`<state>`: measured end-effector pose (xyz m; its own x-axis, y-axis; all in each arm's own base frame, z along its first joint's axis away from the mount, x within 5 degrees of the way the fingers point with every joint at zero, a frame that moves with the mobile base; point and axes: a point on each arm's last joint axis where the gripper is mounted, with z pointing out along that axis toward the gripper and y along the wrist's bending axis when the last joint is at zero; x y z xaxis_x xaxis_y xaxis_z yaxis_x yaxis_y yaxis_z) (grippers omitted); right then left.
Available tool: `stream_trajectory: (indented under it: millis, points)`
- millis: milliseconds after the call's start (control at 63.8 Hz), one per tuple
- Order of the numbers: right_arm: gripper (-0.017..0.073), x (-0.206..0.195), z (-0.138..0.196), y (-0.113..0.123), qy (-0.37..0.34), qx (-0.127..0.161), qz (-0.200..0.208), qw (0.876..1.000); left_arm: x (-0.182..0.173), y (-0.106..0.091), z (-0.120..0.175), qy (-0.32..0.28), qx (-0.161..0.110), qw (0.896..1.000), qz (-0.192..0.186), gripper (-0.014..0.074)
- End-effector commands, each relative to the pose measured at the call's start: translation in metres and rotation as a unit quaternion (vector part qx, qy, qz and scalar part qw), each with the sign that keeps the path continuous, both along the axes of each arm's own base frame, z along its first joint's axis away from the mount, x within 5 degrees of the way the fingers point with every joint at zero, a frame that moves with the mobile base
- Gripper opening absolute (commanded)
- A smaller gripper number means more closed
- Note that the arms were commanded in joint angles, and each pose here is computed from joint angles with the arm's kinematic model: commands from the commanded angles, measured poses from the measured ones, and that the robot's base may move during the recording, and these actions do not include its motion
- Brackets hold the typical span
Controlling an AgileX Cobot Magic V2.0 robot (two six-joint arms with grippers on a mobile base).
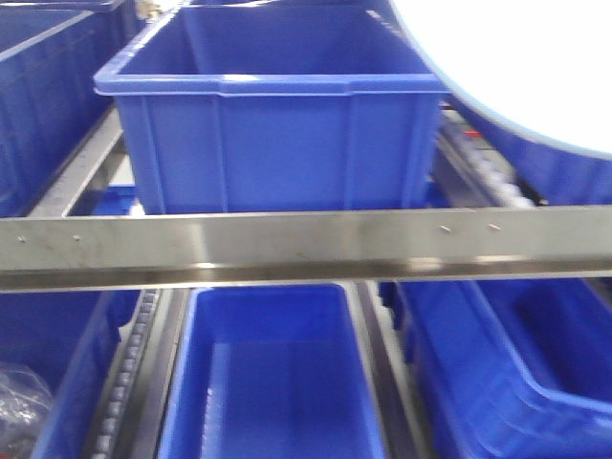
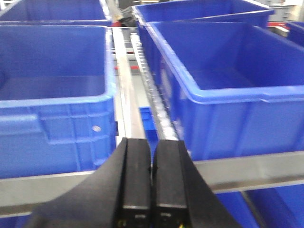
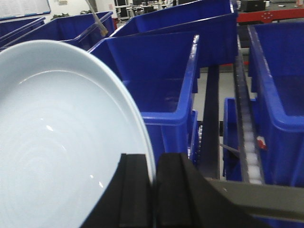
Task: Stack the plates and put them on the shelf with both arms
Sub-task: 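Drive up to the shelf and hold the plates above a blue bin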
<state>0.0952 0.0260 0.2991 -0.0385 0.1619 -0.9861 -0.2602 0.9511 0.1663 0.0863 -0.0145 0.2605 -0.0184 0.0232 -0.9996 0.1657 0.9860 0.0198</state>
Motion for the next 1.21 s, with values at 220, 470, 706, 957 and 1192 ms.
stream_trajectory:
  millis: [220,470,706,957,1192]
  points:
    - [0.0048,-0.0010,0.0196,-0.0023,-0.064,0.016,-0.011,0.998,0.0007,0.0018,0.0161,-0.048,-0.010,0.999,0.010,0.0081]
    - [0.0048,-0.0010,0.0196,-0.0023,-0.064,0.016,-0.011,0.998,0.0007,0.0018,0.0161,-0.048,-0.010,0.999,0.010,0.0081]
    - [0.0048,-0.0010,0.0196,-0.0023,-0.064,0.016,-0.011,0.998,0.0007,0.0018,0.0161,-0.048,-0.010,0.999,0.010,0.0081]
    - [0.0048,-0.0010,0.0196,-0.0023,-0.064,0.016,-0.011,0.998,0.0007,0.0018,0.0161,-0.048,-0.010,0.999,0.010,0.0081]
    - [0.0048,-0.0010,0.0196,-0.0023,-0.064,0.016,-0.011,0.998,0.0007,0.0018,0.0161,-0.048,-0.010,0.999,0.010,0.0081]
